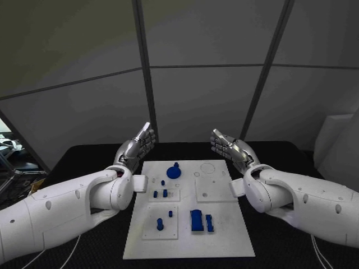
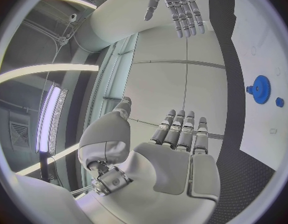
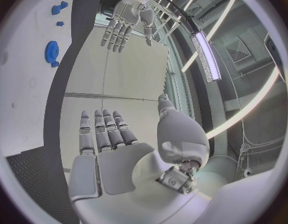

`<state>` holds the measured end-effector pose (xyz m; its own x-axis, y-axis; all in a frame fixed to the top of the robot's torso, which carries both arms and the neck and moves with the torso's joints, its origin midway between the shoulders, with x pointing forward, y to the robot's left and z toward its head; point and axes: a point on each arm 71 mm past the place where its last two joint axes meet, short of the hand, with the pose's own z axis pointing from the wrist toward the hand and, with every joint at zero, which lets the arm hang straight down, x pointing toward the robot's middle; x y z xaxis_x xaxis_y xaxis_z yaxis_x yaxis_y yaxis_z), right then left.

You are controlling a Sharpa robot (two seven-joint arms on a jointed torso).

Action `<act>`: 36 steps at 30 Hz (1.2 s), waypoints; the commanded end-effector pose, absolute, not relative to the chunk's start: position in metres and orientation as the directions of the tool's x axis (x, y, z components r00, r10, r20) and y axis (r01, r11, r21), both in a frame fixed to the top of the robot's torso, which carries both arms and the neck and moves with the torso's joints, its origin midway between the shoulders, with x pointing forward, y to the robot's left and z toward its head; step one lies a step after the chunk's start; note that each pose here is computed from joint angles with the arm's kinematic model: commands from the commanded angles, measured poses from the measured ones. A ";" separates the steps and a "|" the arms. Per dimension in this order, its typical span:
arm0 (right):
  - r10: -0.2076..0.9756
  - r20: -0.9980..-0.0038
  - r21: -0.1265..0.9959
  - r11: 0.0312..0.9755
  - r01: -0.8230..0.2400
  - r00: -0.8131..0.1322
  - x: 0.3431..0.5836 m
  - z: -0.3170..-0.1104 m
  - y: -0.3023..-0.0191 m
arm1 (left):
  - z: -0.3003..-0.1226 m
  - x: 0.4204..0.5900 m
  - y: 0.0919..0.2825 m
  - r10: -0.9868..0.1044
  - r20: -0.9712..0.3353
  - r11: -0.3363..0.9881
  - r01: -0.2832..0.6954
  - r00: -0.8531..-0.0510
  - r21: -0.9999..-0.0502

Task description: Assemble the parts on the task board

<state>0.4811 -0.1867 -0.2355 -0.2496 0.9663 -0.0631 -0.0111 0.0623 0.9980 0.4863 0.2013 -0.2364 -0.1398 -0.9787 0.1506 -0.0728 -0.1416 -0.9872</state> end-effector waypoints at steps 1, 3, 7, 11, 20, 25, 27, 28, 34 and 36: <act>0.998 -0.010 1.000 0.009 -0.015 -0.064 0.475 -0.228 -0.195 | -0.229 0.478 0.201 -0.998 0.043 -0.043 -0.010 -0.036 -0.999; 0.999 -0.001 1.000 0.001 -0.010 -0.046 0.470 -0.226 -0.194 | -0.227 0.472 0.198 -0.999 0.031 -0.031 -0.007 -0.029 -1.000; 1.000 0.009 1.000 -0.009 -0.001 -0.021 0.463 -0.224 -0.193 | -0.225 0.464 0.193 -1.000 0.014 -0.014 -0.002 -0.020 -1.000; 1.000 0.010 1.000 -0.010 0.001 -0.017 0.462 -0.224 -0.192 | -0.224 0.462 0.192 -1.000 0.010 -0.010 -0.001 -0.017 -1.000; 1.000 0.010 1.000 -0.010 0.001 -0.017 0.462 -0.224 -0.192 | -0.224 0.462 0.192 -1.000 0.010 -0.010 -0.001 -0.017 -1.000; 1.000 0.010 1.000 -0.010 0.001 -0.017 0.462 -0.224 -0.192 | -0.224 0.462 0.192 -1.000 0.010 -0.010 -0.001 -0.017 -1.000; 1.000 0.010 1.000 -0.010 0.001 -0.017 0.462 -0.224 -0.192 | -0.224 0.462 0.192 -1.000 0.010 -0.010 -0.001 -0.017 -1.000; 1.000 0.010 1.000 -0.010 0.001 -0.017 0.462 -0.224 -0.192 | -0.224 0.462 0.192 -1.000 0.010 -0.010 -0.001 -0.017 -1.000; 1.000 0.010 1.000 -0.010 0.001 -0.017 0.462 -0.224 -0.192 | -0.224 0.462 0.192 -1.000 0.010 -0.010 -0.001 -0.017 -1.000; 1.000 0.010 1.000 -0.010 0.001 -0.017 0.462 -0.224 -0.192 | -0.224 0.462 0.192 -1.000 0.010 -0.010 -0.001 -0.017 -1.000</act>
